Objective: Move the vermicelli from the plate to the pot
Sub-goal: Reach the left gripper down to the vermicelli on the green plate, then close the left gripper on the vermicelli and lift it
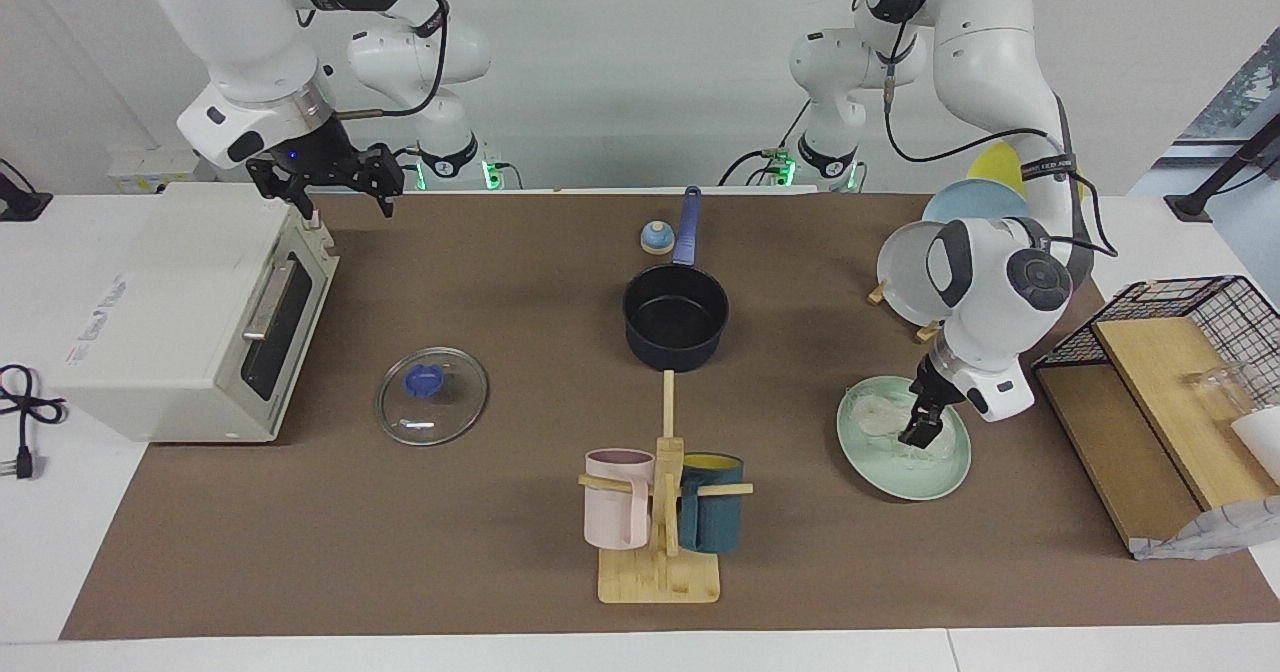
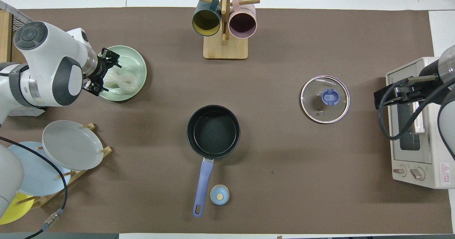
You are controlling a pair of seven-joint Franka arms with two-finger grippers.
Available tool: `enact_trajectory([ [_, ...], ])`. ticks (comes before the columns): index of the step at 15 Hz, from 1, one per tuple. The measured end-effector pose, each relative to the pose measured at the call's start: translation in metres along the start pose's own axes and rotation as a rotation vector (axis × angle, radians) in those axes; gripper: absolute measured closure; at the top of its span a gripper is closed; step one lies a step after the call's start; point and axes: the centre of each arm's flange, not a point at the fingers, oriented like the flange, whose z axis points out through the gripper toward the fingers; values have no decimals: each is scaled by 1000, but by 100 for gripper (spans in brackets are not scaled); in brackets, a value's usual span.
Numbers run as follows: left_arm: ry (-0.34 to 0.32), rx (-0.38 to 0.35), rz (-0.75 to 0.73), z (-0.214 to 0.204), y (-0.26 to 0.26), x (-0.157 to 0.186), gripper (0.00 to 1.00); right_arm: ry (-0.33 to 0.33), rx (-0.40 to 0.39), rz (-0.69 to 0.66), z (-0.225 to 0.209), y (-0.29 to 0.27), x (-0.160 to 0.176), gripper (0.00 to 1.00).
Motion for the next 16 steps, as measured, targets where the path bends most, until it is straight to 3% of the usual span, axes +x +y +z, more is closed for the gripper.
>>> enact_trajectory([
  [1,1,-2,0,0,0,0,10,0,0,1,0,1,0,0],
  [3,2,-3,0,0,1,0,37,0,0,3,0,1,0,0],
  [6,8,-2,4,0,1,0,67,3,1,5,-1,3,-1,0],
  [7,11,0,8,0,1,0,67,4,1,5,-2,3,-1,0],
  [9,18,-1,14,-1,1,0,78,6,1,6,-3,3,-2,0],
  [13,60,5,68,-6,9,-11,78,6,1,6,-3,3,-2,0],
  [16,79,-28,107,-32,24,-19,79,6,1,6,-3,3,-2,0],
])
